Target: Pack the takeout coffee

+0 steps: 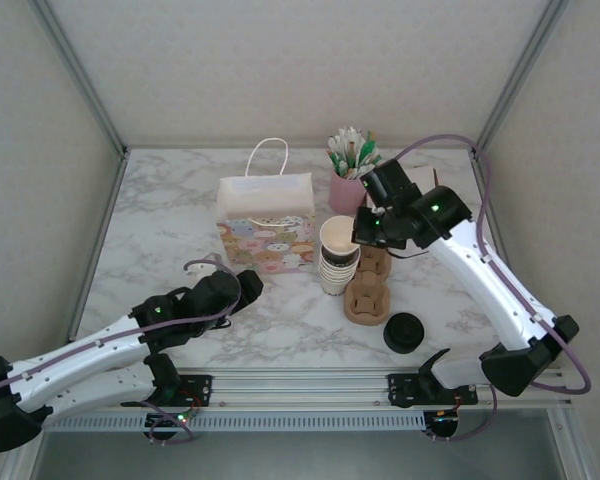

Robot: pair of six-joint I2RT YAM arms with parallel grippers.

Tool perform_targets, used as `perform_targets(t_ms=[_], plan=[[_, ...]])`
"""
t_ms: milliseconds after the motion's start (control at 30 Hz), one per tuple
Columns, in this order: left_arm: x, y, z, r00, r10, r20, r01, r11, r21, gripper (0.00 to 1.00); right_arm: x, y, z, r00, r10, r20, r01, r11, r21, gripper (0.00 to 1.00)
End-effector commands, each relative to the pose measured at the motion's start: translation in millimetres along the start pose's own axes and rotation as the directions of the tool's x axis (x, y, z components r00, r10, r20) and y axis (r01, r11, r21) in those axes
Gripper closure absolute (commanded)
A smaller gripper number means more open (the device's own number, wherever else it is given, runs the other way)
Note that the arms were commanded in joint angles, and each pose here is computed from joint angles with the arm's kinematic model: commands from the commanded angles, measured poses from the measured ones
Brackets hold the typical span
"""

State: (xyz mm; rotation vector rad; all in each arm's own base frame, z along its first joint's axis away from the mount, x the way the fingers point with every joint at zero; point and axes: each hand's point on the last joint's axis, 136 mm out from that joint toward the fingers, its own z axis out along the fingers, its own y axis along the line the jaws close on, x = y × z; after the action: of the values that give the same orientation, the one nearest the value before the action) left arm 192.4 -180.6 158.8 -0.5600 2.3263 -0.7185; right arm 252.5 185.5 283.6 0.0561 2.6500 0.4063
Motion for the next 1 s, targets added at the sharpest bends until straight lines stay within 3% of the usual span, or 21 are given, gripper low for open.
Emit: perform_targets(t_ms=[0, 167, 400, 633, 967], plan=[[-12, 7, -11, 0.998, -0.015, 0.058, 0.016, 1.000, -0.026, 0.23, -10, 3, -39, 0.996, 0.014, 0.085, -0.010, 0.999, -0.046, 1.00], [-23, 13, -21, 0.994, -0.028, 0.103, 0.031, 0.999, -0.026, 0.22, -14, 15, -76, 0.990, 0.011, 0.140, 0.011, 0.988, -0.156, 1.00], [-33, 28, -35, 0.989, -0.040, 0.143, 0.047, 0.998, -0.048, 0.22, 26, 31, -87, 0.994, -0.096, 0.045, 0.105, 0.949, -0.296, 1.00], [-34, 48, -44, 0.985, -0.071, 0.159, 0.081, 0.995, -0.058, 0.22, 77, 67, -56, 0.952, -0.304, 0.016, 0.288, 0.881, -0.376, 1.00], [-26, 58, -44, 0.987, -0.097, 0.127, 0.105, 0.993, -0.061, 0.22, 115, 97, 36, 0.897, -0.443, 0.010, 0.425, 0.854, -0.299, 1.00]])
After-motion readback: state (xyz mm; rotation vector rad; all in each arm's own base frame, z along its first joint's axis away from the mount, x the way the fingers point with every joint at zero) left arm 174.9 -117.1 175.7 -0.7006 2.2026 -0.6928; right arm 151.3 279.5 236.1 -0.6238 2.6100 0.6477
